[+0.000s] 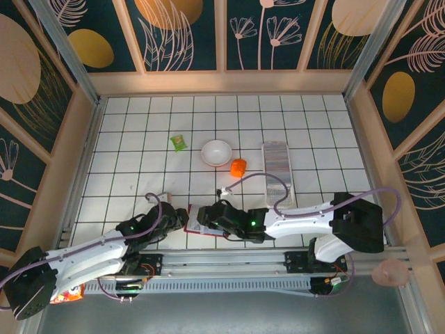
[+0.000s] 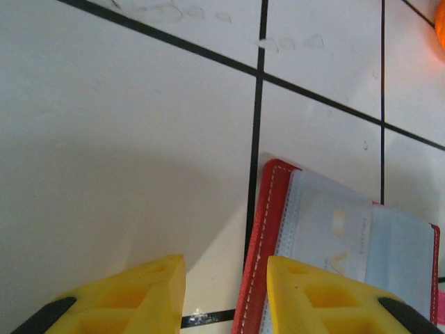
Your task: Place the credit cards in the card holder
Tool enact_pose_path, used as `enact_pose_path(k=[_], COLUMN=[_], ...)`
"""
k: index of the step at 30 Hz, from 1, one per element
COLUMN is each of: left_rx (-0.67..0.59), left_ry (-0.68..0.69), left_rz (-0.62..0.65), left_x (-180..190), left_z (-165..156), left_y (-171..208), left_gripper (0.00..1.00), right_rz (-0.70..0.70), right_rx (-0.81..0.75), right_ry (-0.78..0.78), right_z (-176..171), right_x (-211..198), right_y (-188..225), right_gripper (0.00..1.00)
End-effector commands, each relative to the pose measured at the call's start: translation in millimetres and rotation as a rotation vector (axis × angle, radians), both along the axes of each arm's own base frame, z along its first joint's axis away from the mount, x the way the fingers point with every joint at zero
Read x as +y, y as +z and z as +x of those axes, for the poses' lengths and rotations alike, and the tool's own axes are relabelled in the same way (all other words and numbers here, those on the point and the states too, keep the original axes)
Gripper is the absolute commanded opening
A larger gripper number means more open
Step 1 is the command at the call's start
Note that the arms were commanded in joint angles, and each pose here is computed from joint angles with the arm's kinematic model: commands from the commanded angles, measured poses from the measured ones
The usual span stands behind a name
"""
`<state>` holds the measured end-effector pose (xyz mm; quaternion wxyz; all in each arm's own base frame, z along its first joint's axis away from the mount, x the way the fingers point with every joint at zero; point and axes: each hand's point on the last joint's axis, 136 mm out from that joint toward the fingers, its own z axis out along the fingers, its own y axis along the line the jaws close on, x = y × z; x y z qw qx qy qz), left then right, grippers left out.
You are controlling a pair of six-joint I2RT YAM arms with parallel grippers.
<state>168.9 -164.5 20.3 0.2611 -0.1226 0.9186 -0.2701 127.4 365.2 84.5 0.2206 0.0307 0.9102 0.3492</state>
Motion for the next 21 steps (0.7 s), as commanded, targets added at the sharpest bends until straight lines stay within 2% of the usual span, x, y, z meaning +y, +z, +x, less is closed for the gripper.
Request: enact_pose_path(k=[1, 14, 21], left_rx=[-0.001, 0.036, 0.05], left_ry=[-0.074, -0.114, -0.167], left_rz=[-0.044, -0.066, -0.1], left_x=[-16, -19, -30], left_z=[-3, -13, -18], left_y=[6, -6, -7], left_gripper=[0.36, 0.34, 0.29], right_rz=[-0.119, -0.164, -0.159], right_rx=[0.057, 0.088, 0.088], right_ry=[-0.087, -0.056, -0.053], right_z=[-6, -11, -8], right_x=[-40, -31, -26], right_y=[-32, -50, -50], right_gripper=[0.47, 0.48, 0.49])
